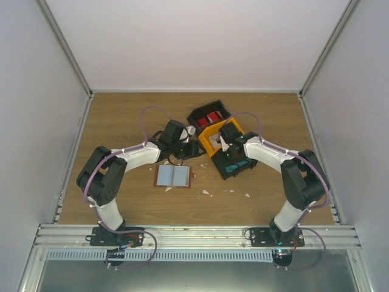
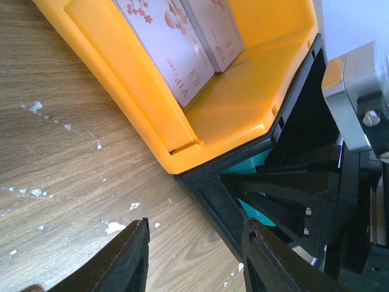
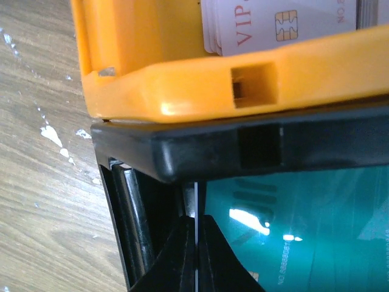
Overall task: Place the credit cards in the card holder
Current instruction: Pick up the credit card from the storage box, then insert the credit card into the card holder.
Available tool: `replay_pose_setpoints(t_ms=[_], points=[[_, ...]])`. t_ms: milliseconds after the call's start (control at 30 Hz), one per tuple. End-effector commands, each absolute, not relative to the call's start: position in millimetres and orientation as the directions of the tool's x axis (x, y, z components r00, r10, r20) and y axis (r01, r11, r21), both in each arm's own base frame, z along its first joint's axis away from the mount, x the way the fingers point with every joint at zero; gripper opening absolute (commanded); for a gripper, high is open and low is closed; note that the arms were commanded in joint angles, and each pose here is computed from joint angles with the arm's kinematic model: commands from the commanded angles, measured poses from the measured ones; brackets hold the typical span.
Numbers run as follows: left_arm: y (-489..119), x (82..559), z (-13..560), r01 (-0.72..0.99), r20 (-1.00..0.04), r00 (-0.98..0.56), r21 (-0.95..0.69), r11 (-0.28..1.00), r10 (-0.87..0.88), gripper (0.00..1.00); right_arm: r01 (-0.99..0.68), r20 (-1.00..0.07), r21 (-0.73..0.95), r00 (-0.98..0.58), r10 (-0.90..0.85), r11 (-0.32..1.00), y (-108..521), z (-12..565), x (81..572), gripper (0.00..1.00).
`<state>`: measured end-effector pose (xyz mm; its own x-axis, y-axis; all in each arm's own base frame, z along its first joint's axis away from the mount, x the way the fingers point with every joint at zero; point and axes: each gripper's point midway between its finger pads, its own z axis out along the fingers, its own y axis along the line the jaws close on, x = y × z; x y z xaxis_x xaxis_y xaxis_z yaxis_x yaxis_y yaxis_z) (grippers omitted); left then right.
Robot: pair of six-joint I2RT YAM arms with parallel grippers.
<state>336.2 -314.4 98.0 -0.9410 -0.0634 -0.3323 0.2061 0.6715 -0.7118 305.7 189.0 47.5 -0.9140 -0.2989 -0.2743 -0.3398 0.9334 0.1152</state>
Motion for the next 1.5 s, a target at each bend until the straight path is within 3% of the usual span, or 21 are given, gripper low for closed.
replay_pose_setpoints(t_ms=[0,133,300,467,567,767,1233,1467], points=[[-315.8,340.7,113.4,0.256,-0.384,-0.921,-0.719,0.646,-0.063,0.44,-0.341,-0.305,0.086,-0.903,-0.301,0.936,189.4,60.4,309.7,0.01],[-310.8,339.7,120.7,0.262,-0.403,-0.912,-0.709,0.655,-0.071,0.46,-0.322,-0.388,0.053,-0.879,-0.278,0.945,183.7,99.5,317.5,0.01],[-281.5,333.7,118.5,0.211,-0.423,-0.899,-0.644,0.735,-0.113,0.56,-0.315,-0.489,0.089,-0.840,-0.235,0.945,183.1,154.9,314.9,0.00],[-227.9,318.3,102.4,0.089,-0.409,-0.894,-0.558,0.825,-0.181,0.65,-0.372,-0.559,0.247,-0.809,-0.183,0.895,214.6,182.8,304.4,0.01],[-170.5,300.9,83.8,-0.063,-0.372,-0.885,-0.500,0.864,-0.280,0.68,-0.434,-0.583,0.416,-0.802,-0.131,0.799,270.0,184.7,293.1,0.01],[-126.6,283.4,60.8,-0.200,-0.337,-0.863,-0.456,0.867,-0.376,0.66,-0.425,-0.523,0.613,-0.850,-0.060,0.666,342.5,155.9,282.6,0.00],[-123.3,254.6,13.7,-0.210,-0.196,-0.931,-0.406,0.890,-0.309,0.57,-0.216,-0.303,0.749,-0.953,0.033,0.627,405.7,72.5,267.7,0.01],[-128.1,245.1,3.5,-0.194,-0.153,-0.948,-0.418,0.888,-0.279,0.39,-0.088,-0.229,0.718,-0.967,0.115,0.691,388.1,41.5,261.8,0.00]])
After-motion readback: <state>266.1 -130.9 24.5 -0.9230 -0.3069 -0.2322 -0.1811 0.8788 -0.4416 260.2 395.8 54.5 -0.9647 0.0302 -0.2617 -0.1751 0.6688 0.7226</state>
